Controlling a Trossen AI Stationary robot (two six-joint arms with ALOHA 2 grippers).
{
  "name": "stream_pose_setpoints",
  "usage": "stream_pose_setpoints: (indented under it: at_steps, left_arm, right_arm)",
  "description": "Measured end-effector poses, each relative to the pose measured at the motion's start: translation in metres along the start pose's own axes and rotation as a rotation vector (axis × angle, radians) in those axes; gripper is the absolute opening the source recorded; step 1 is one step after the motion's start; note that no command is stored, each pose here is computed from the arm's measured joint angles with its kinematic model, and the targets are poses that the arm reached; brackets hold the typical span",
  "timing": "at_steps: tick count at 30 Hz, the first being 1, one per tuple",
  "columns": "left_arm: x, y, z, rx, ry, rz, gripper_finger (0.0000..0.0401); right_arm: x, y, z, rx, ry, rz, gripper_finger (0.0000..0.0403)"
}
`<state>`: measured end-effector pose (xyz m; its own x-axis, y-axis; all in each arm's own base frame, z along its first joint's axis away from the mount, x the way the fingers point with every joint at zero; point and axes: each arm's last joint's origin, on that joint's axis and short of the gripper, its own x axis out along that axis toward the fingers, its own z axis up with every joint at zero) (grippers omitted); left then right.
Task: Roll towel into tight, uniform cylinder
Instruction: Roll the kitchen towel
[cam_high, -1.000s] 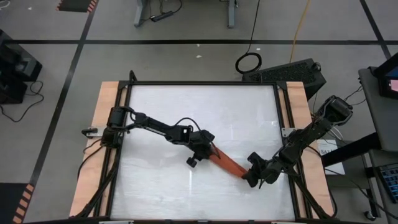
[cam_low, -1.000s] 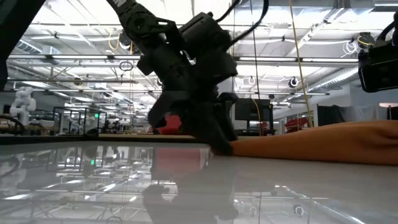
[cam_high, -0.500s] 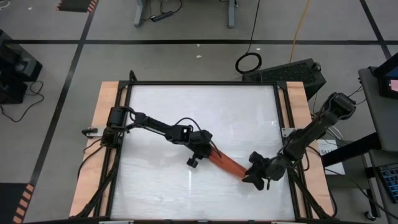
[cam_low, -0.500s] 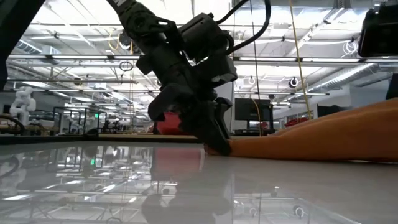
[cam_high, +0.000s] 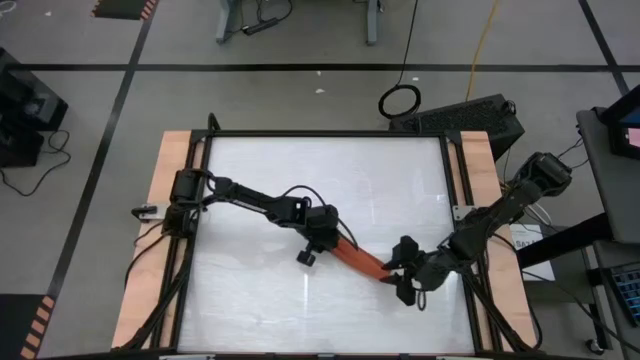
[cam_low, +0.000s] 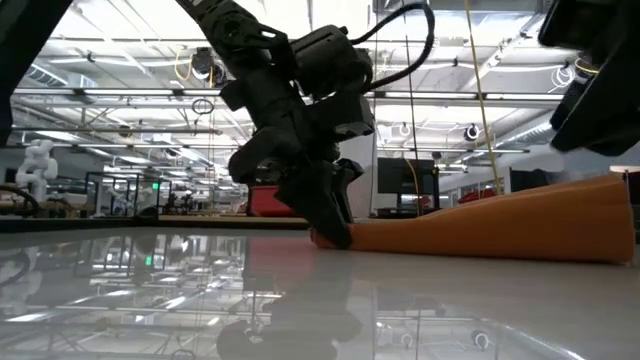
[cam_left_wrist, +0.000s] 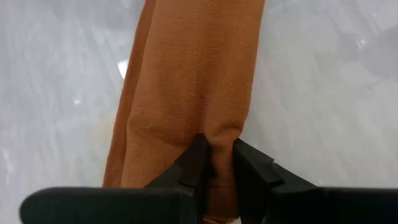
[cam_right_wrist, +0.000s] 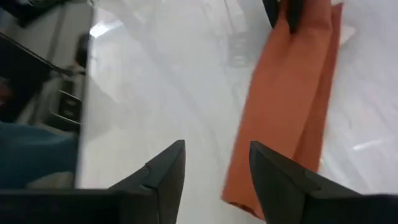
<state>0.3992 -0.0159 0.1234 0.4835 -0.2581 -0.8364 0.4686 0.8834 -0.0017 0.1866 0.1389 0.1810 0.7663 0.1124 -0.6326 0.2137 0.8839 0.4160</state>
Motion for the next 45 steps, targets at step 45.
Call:
stream_pose_setpoints:
  at_steps: [45]
  left_arm:
    - [-0.059, 0.062, -0.042, -0.521, 0.266, 0.006, 0.0065]
  right_arm:
    - [0.070, -0.119, 0.059, -0.042, 0.166, -0.268, 0.0045]
